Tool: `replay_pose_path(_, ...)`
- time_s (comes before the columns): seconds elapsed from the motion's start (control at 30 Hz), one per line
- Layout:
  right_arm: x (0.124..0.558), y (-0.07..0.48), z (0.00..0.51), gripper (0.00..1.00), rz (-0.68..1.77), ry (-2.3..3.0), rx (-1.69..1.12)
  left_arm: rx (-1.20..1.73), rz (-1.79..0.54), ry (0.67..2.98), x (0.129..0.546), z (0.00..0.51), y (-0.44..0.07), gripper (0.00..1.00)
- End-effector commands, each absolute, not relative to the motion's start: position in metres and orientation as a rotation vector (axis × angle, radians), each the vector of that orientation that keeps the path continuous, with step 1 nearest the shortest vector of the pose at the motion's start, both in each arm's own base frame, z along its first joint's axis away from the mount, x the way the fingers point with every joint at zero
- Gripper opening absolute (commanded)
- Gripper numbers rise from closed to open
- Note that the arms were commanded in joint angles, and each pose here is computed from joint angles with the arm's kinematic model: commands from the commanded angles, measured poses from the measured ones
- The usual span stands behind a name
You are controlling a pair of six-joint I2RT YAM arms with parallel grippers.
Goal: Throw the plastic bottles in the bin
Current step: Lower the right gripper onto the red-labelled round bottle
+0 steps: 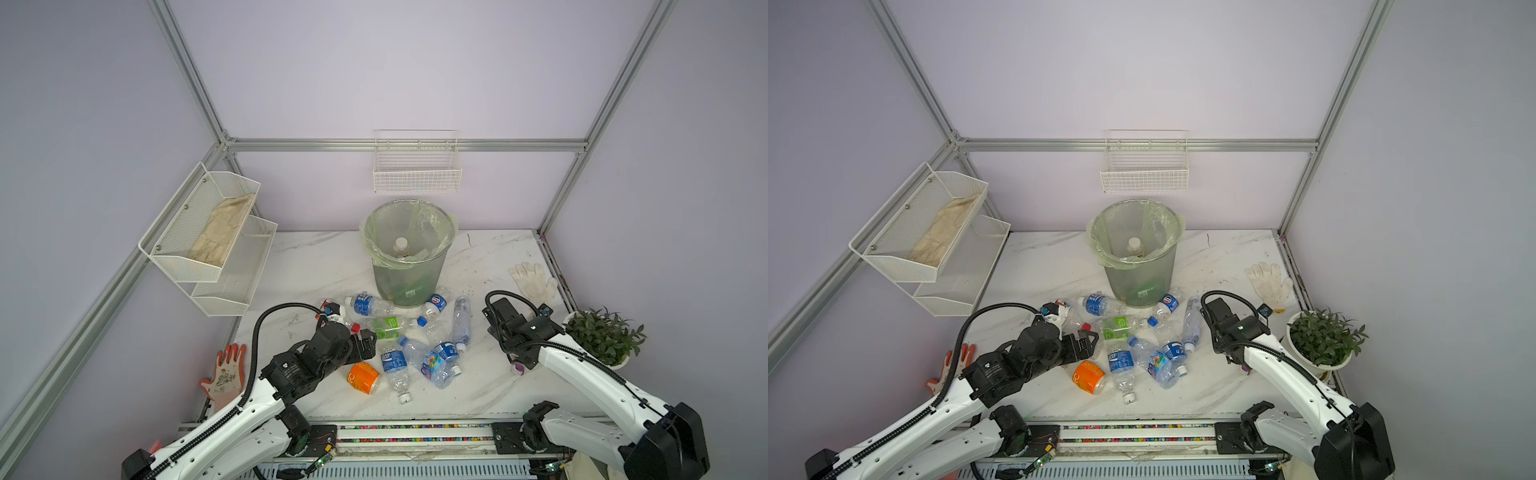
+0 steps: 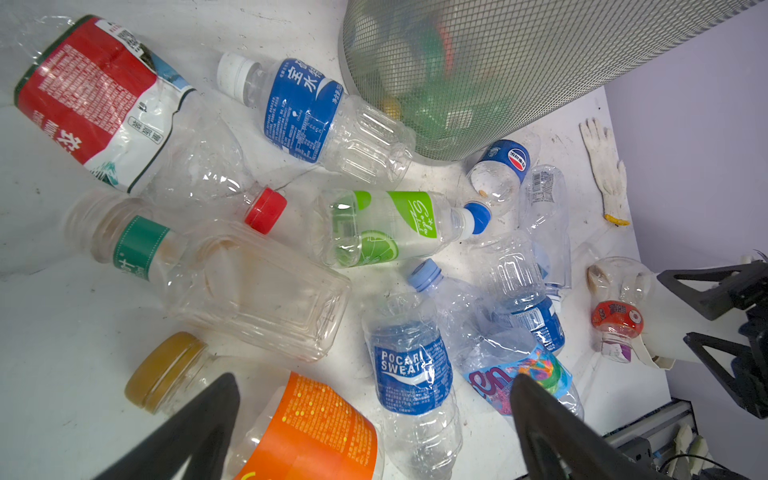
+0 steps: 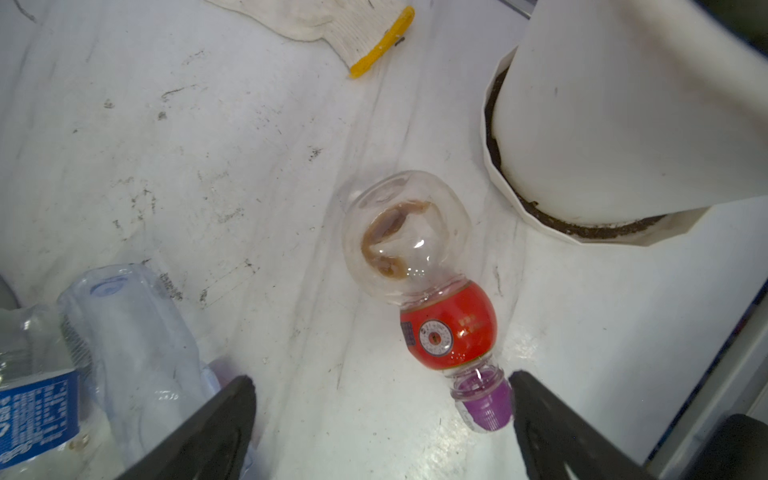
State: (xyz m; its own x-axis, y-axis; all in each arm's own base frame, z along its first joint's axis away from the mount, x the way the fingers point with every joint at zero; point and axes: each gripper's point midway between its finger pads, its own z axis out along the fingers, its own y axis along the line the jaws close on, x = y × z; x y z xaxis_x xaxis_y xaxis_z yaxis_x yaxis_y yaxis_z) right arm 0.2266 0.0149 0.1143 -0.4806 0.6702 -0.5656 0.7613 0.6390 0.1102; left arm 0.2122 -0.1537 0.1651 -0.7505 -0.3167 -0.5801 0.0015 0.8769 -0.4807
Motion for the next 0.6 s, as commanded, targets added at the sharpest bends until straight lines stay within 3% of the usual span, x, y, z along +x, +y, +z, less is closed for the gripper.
replay_pose_path(0.0, 0.227, 0.0, 0.111, 0.98, -0.301, 2.249, 1.168, -0.228, -0.655, 2.321, 0.213, 0.178, -0.158, 1.0)
replay_pose_path(0.57, 0.261, -0.046, 0.078, 0.97, -0.401, 2.274, 1.291, -0.238, -0.606, 2.308, 0.206, 0.175, -0.142, 1.0)
